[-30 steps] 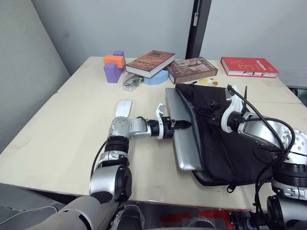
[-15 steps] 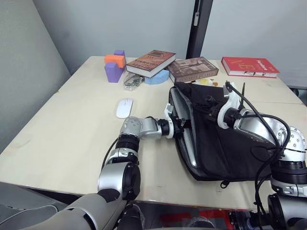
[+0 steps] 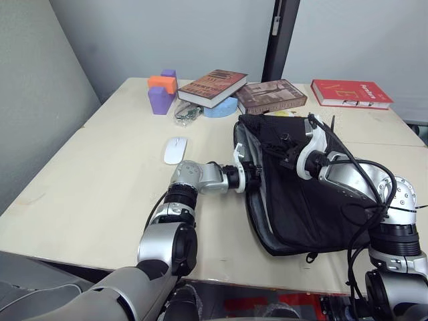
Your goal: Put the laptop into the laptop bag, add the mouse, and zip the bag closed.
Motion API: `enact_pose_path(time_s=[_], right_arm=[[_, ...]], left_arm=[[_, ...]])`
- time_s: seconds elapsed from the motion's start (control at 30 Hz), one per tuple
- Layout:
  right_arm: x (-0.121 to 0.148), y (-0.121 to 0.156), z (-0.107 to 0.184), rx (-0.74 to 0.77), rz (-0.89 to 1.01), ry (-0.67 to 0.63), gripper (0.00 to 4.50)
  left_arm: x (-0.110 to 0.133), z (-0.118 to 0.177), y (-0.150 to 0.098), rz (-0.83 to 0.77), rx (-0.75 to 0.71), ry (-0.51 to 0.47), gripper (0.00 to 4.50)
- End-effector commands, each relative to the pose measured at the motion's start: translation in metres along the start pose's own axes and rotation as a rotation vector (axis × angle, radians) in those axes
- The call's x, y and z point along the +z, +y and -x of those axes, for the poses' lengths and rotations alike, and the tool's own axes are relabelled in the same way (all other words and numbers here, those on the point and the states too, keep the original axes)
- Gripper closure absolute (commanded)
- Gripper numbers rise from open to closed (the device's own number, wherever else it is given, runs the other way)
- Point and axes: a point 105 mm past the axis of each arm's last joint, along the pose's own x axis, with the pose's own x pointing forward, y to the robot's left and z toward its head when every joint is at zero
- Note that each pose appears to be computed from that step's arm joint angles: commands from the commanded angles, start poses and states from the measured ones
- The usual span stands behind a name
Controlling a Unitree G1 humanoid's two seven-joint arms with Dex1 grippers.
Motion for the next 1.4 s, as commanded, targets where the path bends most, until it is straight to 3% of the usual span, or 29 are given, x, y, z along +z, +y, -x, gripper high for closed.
enact_pose_path(time_s=[0.03, 0.17, 0.23, 0.47, 0.67, 0.93, 1.0, 1.13, 1.27, 1.3, 1.4], right_arm=[[0.007, 0.021, 0.006, 0.076, 0.025, -0.037, 4.45], [0.009, 0.014, 0.01, 0.055, 0.035, -0.037, 4.45], [0.011, 0.012, 0.011, 0.047, 0.038, -0.04, 4.5], [0.019, -0.001, 0.016, 0.009, 0.058, -0.037, 4.5], [0.032, -0.016, 0.026, -0.045, 0.08, -0.046, 4.5], [0.042, -0.029, 0.03, -0.074, 0.106, -0.051, 4.5], [0.042, -0.033, 0.028, -0.082, 0.113, -0.045, 4.5], [0.032, -0.045, 0.021, -0.114, 0.185, 0.002, 4.5], [0.022, -0.052, 0.016, -0.121, 0.28, 0.058, 4.5], [0.02, -0.053, 0.015, -0.12, 0.31, 0.074, 3.98], [0.017, -0.05, 0.013, -0.067, 0.343, 0.097, 3.24]], left_arm=[[-0.002, -0.014, -0.046, -0.088, -0.184, 0.045, 4.14], [-0.003, -0.009, -0.045, -0.129, -0.165, 0.064, 4.14], [-0.002, -0.006, -0.043, -0.158, -0.148, 0.062, 3.14], [0.016, 0.011, -0.035, -0.151, -0.101, -0.008, 0.7], [0.034, 0.044, -0.035, -0.161, -0.061, -0.056, 0.7], [0.055, 0.106, -0.052, -0.25, -0.029, -0.136, 0.7], [0.053, 0.119, -0.056, -0.322, -0.012, -0.136, 0.7], [0.037, 0.151, -0.089, -0.678, -0.061, -0.128, 0.7], [0.016, 0.177, -0.099, -0.894, -0.109, -0.093, 0.7], [0.012, 0.184, -0.099, -0.939, -0.108, -0.081, 0.67], [0.004, 0.203, -0.097, -1.048, -0.091, -0.068, 0.67]])
